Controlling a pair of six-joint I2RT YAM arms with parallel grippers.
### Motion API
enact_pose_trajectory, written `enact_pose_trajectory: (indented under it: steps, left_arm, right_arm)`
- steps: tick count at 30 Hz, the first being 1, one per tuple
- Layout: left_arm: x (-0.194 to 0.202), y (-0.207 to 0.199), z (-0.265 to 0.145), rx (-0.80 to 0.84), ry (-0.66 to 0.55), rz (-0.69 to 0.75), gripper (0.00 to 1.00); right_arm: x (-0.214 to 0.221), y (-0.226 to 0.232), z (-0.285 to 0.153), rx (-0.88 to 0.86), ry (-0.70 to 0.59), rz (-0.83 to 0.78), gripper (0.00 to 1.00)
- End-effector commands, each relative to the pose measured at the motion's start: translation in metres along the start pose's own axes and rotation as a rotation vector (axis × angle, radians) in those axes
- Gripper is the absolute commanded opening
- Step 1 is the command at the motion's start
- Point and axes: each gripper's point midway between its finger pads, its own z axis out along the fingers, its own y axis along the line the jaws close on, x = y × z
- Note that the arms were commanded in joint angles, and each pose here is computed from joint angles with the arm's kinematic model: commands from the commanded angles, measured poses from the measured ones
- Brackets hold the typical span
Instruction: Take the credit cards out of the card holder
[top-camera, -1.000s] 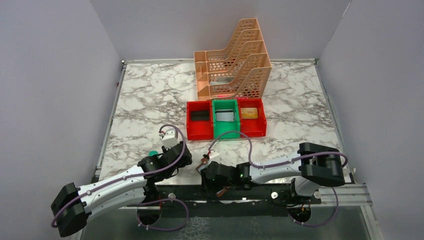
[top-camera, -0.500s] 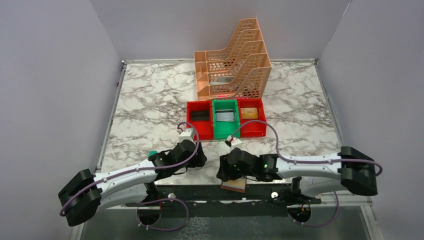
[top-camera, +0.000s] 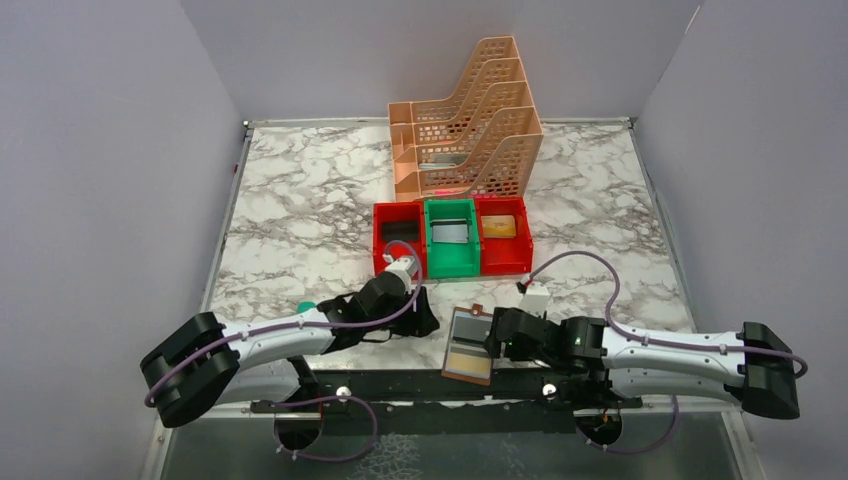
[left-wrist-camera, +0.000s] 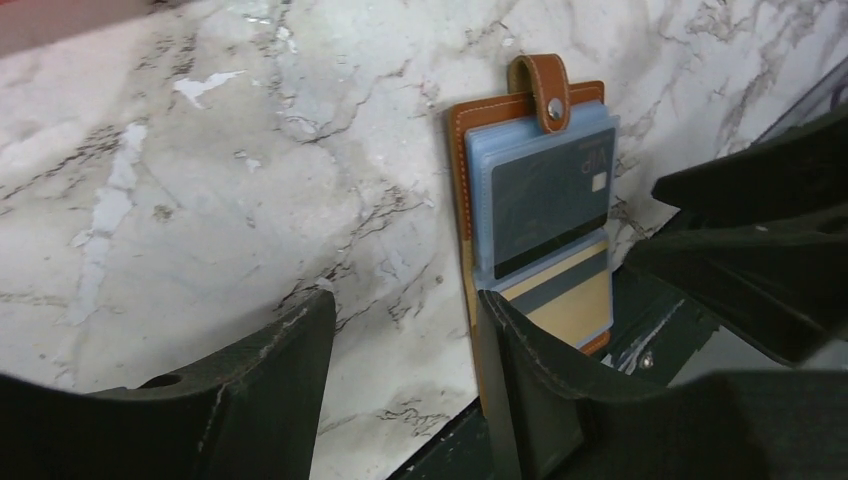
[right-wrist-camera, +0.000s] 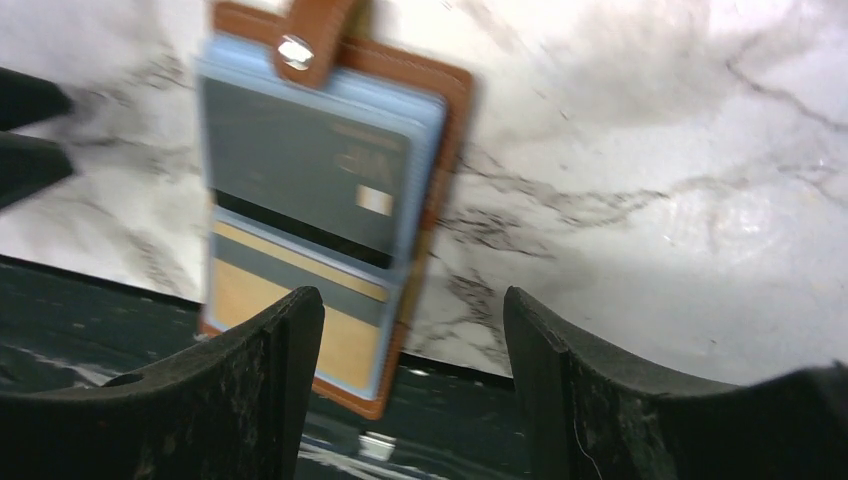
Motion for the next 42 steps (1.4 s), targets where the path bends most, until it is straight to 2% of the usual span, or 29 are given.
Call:
enact_pose_trajectory:
  steps: [1, 6, 13, 17, 21, 24, 28, 31, 36, 38, 42]
  left_arm:
    - [-0.007, -0.036, 0.001, 0.168, 0.012, 0.036, 0.56]
    - [0.000, -0.035, 0.004, 0.174, 0.029, 0.019, 0.51]
    - [-0.004, -0.005, -0.003, 0.053, -0.066, -0.074, 0.49]
    - [-0.017, 0.016, -0.018, -0.063, -0.150, -0.089, 0.50]
    - [-0.029, 0.034, -0.037, -0.162, -0.234, -0.122, 0.52]
    - [-0.033, 0.042, -0.048, -0.196, -0.276, -0.142, 0.53]
    - [-0.032, 0.046, -0.053, -0.196, -0.287, -0.141, 0.56]
    - [-0.028, 0.045, -0.051, -0.184, -0.268, -0.104, 0.57]
    - [-0.025, 0.043, -0.041, -0.201, -0.207, -0.046, 0.59]
    - [-0.025, 0.046, -0.037, -0.226, -0.202, -0.048, 0.59]
    - [-0.028, 0.046, -0.033, -0.246, -0.200, -0.043, 0.59]
  right_arm:
    - [0.020, -0.004, 0.006, -0.056, 0.056, 0.045, 0.71]
    - [0.012, 0.017, 0.012, -0.100, 0.048, 0.026, 0.71]
    - [-0.007, 0.046, 0.037, -0.177, 0.092, -0.002, 0.65]
    - [-0.025, 0.095, 0.042, -0.299, 0.093, -0.167, 0.65]
    - [-0.022, 0.135, 0.058, -0.388, 0.173, -0.356, 0.62]
    - [-0.034, 0.141, 0.062, -0.337, 0.167, -0.381, 0.61]
    - [-0.053, 0.127, 0.041, -0.273, 0.090, -0.289, 0.61]
    - [-0.035, 0.116, 0.018, -0.365, 0.122, -0.253, 0.61]
    - [0.030, 0.129, -0.039, -0.751, 0.330, -0.217, 0.62]
    - [0.049, 0.130, -0.046, -0.741, 0.336, -0.260, 0.63]
    - [0.077, 0.128, -0.032, -0.578, 0.365, -0.356, 0.64]
